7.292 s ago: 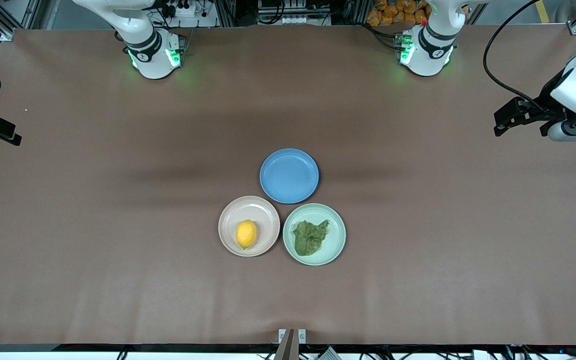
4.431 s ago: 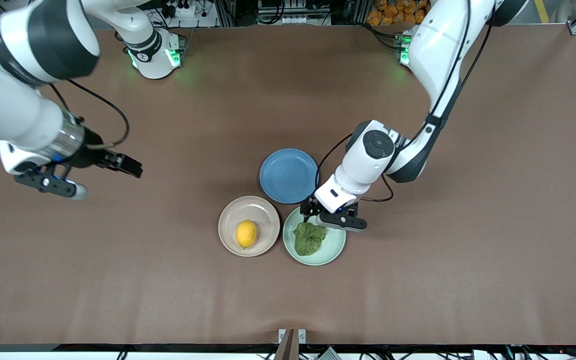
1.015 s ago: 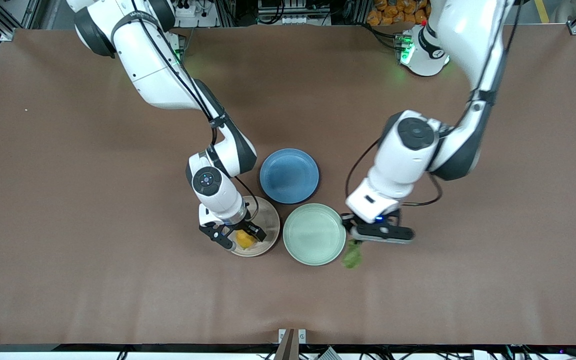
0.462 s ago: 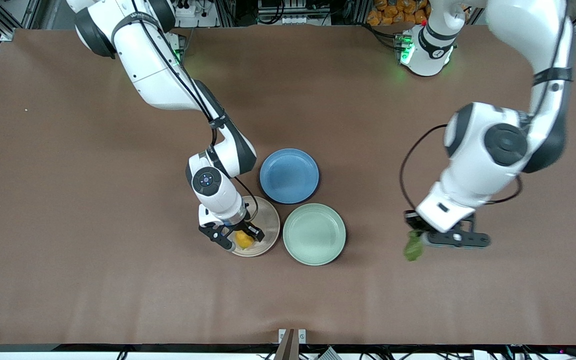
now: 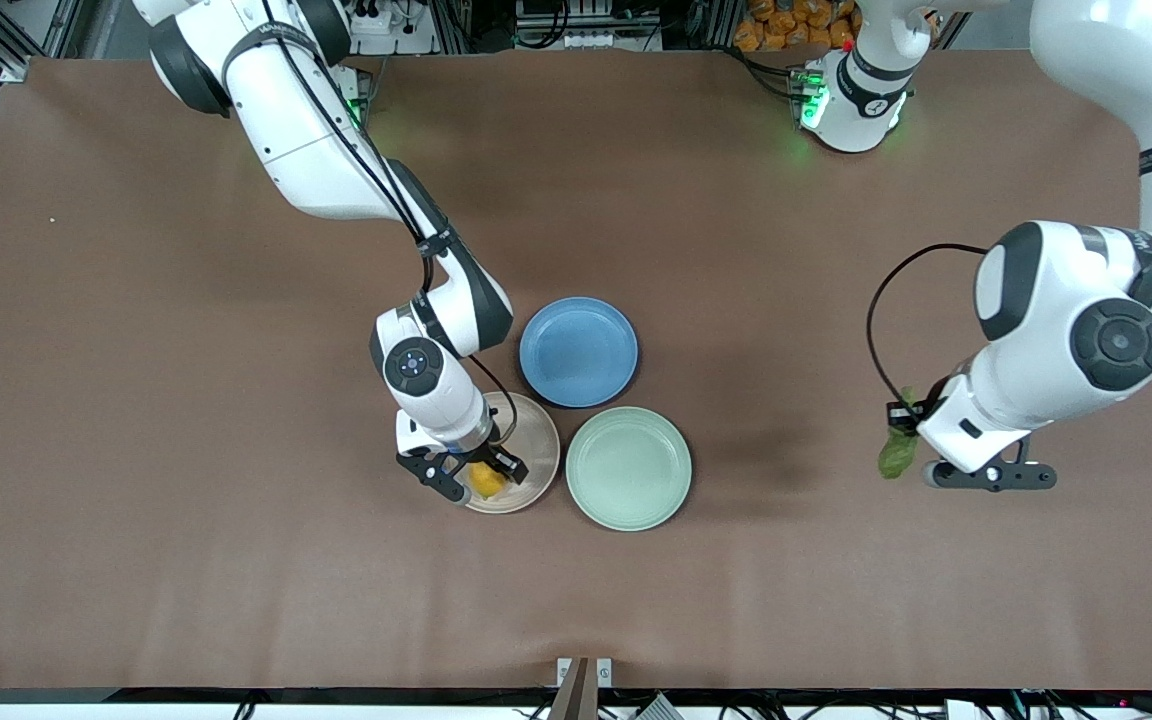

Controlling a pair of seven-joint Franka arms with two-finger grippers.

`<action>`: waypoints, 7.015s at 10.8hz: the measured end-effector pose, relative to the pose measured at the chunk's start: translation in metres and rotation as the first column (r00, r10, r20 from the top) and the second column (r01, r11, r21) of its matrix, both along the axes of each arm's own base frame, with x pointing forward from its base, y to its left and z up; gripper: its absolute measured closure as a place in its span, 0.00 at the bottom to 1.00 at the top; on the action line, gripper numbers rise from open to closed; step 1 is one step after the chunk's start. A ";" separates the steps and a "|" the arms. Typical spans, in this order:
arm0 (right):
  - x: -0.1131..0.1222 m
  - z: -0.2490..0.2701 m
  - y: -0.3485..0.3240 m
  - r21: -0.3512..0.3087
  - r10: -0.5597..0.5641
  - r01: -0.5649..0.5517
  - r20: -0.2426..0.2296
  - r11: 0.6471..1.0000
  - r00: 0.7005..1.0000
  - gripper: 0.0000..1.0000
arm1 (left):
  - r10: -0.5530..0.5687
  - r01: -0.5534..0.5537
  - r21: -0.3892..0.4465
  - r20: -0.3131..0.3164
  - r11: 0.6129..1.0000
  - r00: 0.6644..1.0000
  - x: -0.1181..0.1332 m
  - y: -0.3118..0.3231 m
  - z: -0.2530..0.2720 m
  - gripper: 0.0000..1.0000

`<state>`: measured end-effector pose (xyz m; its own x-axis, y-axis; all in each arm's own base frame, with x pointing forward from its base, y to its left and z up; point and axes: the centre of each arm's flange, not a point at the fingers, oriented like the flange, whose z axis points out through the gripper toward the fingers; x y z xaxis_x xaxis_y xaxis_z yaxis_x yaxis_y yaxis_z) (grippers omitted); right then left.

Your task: Pick lemon and lettuce from plates

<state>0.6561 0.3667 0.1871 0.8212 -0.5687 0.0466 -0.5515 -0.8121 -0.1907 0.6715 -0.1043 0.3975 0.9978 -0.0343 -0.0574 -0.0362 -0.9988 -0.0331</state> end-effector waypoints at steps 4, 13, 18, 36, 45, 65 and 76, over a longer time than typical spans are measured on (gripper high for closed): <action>0.023 0.045 -0.012 -0.042 0.007 -0.010 -0.073 0.999 0.997 0.33 | 0.025 -0.024 0.014 -0.113 1.000 0.993 -0.011 0.021 -0.059 0.97; 0.070 0.125 -0.154 -0.093 0.350 -0.374 -0.208 0.923 0.913 0.33 | 0.037 -0.041 -0.037 -0.092 0.998 0.995 -0.025 0.014 -0.150 0.85; 0.079 0.168 -0.261 -0.064 0.443 -0.470 -0.244 0.880 0.863 0.33 | 0.044 -0.044 -0.046 -0.001 0.998 0.999 -0.002 0.018 -0.122 0.19; -0.011 0.087 -0.410 -0.141 0.498 -0.517 -0.148 0.845 0.854 0.33 | 0.093 -0.094 0.006 0.063 0.996 0.994 -0.031 0.064 0.122 0.00; -0.056 0.040 -0.433 -0.210 0.502 -0.506 -0.076 0.836 0.861 0.33 | 0.142 -0.142 0.003 0.033 0.990 0.989 -0.073 0.032 0.160 0.00; -0.031 0.073 -0.425 -0.146 0.514 -0.528 -0.125 0.837 0.849 0.00 | 0.036 -0.032 -0.046 0.087 0.998 0.996 -0.134 0.026 0.206 0.00; -0.040 0.196 -0.426 -0.071 0.496 -0.511 -0.163 0.856 0.853 0.00 | 0.037 -0.031 -0.047 0.119 0.998 0.992 -0.136 0.027 0.221 0.00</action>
<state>0.6164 -0.0593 0.3836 0.9962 -0.0732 -0.0482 -0.0752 -0.9964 -0.0400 0.5357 -0.0776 0.6184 0.9980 0.0000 0.0632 -0.0006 -1.0000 0.0097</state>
